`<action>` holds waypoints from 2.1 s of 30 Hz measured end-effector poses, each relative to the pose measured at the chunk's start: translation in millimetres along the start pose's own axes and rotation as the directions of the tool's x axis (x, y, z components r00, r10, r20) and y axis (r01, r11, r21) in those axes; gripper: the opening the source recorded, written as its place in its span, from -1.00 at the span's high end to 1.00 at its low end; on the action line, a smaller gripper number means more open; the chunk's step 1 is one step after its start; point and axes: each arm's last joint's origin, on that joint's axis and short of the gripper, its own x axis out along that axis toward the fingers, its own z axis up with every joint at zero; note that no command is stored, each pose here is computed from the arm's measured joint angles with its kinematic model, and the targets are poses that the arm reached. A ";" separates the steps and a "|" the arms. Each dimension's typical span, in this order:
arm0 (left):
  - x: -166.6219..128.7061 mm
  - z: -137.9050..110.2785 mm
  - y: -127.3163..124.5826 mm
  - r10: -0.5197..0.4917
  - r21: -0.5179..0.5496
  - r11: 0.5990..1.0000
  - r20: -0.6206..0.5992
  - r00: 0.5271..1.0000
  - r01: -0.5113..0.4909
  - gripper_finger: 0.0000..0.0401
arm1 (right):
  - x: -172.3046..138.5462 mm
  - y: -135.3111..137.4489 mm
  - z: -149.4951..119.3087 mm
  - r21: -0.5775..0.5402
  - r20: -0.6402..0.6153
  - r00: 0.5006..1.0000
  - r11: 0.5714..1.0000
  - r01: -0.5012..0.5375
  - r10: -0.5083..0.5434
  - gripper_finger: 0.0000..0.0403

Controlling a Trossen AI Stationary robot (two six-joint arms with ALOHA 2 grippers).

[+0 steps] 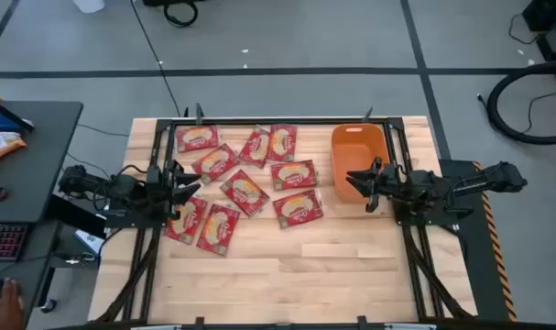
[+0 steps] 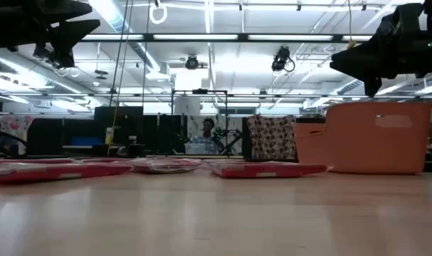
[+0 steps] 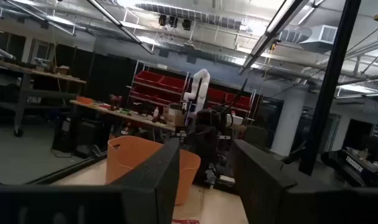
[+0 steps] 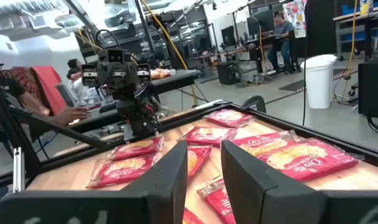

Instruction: Sort popcorn bags into baskets

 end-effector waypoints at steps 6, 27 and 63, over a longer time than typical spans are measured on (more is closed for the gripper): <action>0.0 0.0 0.0 0.000 0.000 1.000 0.000 1.000 0.000 0.26 | 0.0 0.0 0.0 0.000 0.000 1.000 1.000 0.000 0.000 0.49; 0.0 0.0 0.0 0.000 0.000 1.000 0.000 1.000 0.000 0.26 | 0.0 0.0 0.0 0.000 0.000 1.000 1.000 0.000 0.000 0.49; -15.0 54.5 4.1 0.057 -0.486 0.844 0.504 0.862 0.229 0.26 | -8.4 -0.8 67.3 0.399 0.474 0.867 0.916 -0.054 -0.155 0.49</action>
